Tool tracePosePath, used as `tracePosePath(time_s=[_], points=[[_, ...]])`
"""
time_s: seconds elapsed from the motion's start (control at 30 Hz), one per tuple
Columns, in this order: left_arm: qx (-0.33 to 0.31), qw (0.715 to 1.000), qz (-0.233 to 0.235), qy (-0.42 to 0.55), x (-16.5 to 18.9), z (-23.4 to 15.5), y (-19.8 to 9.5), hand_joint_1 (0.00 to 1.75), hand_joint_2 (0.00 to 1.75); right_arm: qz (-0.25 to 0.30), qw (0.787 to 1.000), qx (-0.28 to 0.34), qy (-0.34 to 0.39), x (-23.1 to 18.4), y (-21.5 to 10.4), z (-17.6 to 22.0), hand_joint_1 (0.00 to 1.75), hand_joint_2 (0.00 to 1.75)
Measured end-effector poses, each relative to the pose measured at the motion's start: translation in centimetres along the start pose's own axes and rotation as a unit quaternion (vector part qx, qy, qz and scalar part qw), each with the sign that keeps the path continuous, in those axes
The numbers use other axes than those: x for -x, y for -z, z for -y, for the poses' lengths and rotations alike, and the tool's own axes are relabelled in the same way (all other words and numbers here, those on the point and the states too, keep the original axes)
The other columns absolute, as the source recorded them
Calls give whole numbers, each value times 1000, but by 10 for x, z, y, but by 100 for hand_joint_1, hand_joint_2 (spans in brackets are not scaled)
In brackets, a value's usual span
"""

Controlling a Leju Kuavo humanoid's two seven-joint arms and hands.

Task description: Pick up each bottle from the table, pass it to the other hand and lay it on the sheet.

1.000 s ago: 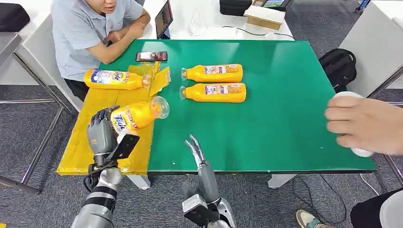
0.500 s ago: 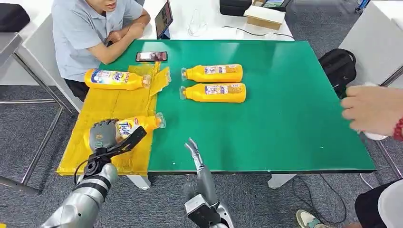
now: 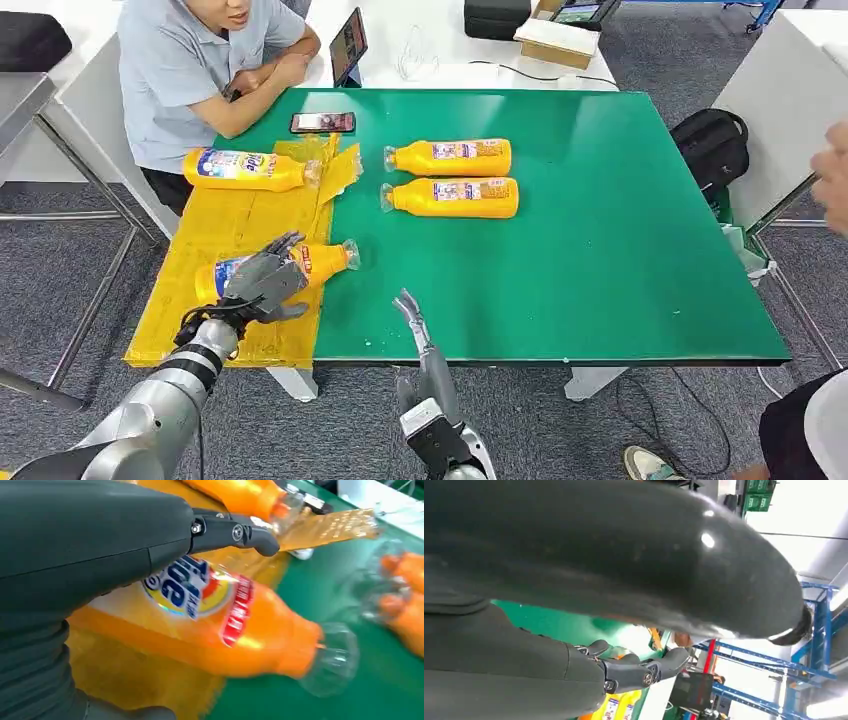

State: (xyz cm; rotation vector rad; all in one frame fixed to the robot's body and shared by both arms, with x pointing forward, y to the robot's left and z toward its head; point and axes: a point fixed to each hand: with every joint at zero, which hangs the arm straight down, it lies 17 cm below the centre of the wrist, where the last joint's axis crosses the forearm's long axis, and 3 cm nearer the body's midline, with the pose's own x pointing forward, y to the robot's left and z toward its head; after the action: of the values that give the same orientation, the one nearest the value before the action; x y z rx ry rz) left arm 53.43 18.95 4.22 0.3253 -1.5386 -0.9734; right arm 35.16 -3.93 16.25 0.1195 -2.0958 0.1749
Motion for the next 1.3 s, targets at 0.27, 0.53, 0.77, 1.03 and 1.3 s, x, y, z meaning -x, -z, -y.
tracePosePath(time_s=[0.27,0.53,0.77,1.03,1.3], points=[[-185,969,67,-148,-34,-55,-11,0,175,5,999,18,-27,0,1,8,0,0],[-351,804,112,-467,-73,-108,-50,0,175,55,990,35,-127,-15,4,20,0,175],[-299,710,120,-626,-97,-68,-77,0,175,24,971,49,-231,22,5,76,0,175],[-374,792,117,-467,-107,-61,-114,0,175,-22,899,-33,-435,86,-1,123,0,175],[-457,802,141,-358,-131,-104,-135,0,175,-70,860,-53,-502,130,43,168,0,175]])
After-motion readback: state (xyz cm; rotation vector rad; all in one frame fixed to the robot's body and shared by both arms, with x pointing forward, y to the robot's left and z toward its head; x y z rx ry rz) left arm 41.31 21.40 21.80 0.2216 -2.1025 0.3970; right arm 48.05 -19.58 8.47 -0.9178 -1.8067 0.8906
